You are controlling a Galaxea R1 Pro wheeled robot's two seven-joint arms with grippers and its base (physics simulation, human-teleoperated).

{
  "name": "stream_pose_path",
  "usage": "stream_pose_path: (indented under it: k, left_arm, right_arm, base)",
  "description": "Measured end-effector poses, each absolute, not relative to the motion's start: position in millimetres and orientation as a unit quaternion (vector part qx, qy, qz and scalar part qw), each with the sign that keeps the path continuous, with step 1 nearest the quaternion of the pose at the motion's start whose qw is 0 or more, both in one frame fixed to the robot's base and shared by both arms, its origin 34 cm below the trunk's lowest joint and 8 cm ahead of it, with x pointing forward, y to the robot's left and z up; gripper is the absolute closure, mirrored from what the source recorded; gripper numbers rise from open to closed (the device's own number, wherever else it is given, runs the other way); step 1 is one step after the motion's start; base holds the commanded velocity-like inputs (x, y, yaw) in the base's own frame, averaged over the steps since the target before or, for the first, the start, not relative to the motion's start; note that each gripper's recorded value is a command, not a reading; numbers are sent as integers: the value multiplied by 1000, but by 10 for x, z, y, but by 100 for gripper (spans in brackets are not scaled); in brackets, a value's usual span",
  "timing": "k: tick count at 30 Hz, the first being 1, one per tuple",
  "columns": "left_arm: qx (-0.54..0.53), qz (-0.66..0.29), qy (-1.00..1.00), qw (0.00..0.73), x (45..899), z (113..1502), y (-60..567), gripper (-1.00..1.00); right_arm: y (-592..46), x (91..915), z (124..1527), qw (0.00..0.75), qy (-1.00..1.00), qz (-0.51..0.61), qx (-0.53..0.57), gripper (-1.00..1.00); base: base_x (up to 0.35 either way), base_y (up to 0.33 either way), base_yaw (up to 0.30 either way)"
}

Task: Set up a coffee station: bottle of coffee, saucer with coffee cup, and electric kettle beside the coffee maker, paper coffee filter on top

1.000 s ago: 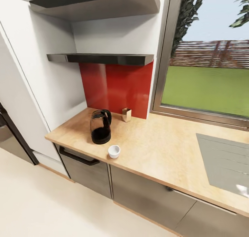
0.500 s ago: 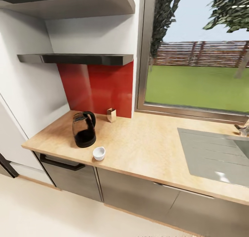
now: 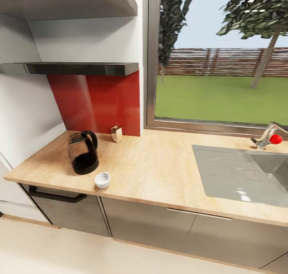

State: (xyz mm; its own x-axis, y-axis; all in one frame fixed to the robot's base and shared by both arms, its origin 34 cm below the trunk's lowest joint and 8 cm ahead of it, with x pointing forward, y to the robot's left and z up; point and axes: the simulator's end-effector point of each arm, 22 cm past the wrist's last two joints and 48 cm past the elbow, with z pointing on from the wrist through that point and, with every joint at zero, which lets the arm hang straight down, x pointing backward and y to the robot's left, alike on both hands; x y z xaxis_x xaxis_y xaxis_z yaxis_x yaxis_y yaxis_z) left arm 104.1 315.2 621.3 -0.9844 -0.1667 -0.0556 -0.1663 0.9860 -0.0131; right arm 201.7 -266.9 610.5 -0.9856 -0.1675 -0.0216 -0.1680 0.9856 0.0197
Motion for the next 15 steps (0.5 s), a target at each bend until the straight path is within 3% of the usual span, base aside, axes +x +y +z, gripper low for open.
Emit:
stream_pose_path:
  k: [9,15]
  left_arm:
    - [-83,-4,996,28,1041,6214,3159,-100]
    - [-83,-4,996,28,1041,6213,3154,-100]
  right_arm:
    - [-2507,2010,6104,10,996,21,-84,-100]
    - [-2466,2021,6104,11,996,23,-84,-100]
  base:
    - [0,0,-175]
    - [0,0,-49]
